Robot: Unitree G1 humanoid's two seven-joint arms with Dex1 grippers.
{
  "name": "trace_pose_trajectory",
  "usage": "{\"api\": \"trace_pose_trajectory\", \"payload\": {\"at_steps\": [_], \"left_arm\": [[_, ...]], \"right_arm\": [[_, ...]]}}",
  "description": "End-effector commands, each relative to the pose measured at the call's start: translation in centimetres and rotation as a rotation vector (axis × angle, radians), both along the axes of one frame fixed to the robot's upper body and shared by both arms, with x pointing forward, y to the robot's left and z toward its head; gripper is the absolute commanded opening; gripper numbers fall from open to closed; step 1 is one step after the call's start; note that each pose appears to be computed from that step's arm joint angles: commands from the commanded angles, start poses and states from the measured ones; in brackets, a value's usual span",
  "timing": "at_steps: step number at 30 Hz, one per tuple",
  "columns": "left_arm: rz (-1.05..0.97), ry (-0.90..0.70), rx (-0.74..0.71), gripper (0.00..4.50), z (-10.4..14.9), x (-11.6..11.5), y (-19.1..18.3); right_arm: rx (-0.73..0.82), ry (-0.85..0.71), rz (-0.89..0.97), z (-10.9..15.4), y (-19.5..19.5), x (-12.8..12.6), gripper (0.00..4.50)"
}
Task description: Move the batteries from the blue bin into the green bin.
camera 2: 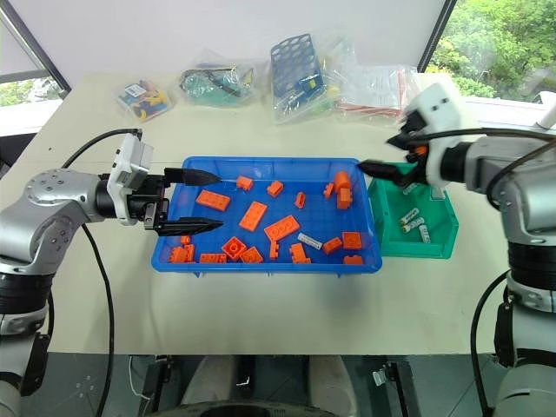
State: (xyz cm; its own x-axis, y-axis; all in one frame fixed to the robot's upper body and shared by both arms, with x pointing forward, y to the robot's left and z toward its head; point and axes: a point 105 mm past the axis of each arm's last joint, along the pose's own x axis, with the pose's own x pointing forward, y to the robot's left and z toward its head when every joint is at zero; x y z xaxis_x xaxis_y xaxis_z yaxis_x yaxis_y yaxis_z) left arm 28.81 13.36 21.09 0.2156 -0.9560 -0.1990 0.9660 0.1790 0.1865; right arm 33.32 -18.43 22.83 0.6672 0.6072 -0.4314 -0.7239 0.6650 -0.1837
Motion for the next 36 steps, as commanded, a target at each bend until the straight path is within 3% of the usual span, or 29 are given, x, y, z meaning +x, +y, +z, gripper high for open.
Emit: {"api": "trace_pose_trajectory", "payload": {"at_steps": [1, 9, 22, 25, 32, 36], "left_arm": [[-0.005, -0.062, -0.001, 4.50, 1.0, -0.3, -0.1], [0.012, -0.071, -0.005, 4.50, 1.1, -0.2, -0.1], [0.033, -0.079, -0.012, 4.50, 1.4, -0.1, 0.2], [0.032, -0.082, -0.012, 4.50, 1.6, -0.1, 0.2], [0.028, -0.085, -0.013, 4.50, 1.6, 0.2, 0.1], [0.023, -0.079, -0.015, 4.50, 1.5, 0.2, 0.0]], "right_arm": [[-0.187, 0.040, 0.200, -3.4, 2.8, -1.5, 4.46], [-0.305, 0.110, 0.334, -7.7, 4.3, -2.2, 4.46], [-0.349, 0.112, 0.393, -10.5, 6.8, -1.6, 4.46], [-0.342, 0.105, 0.397, -10.6, 7.1, -1.6, 3.64], [-0.281, 0.094, 0.380, -9.4, 7.4, -1.7, 0.26], [-0.037, 0.043, 0.278, -4.2, 8.0, -0.4, 0.26]]}}
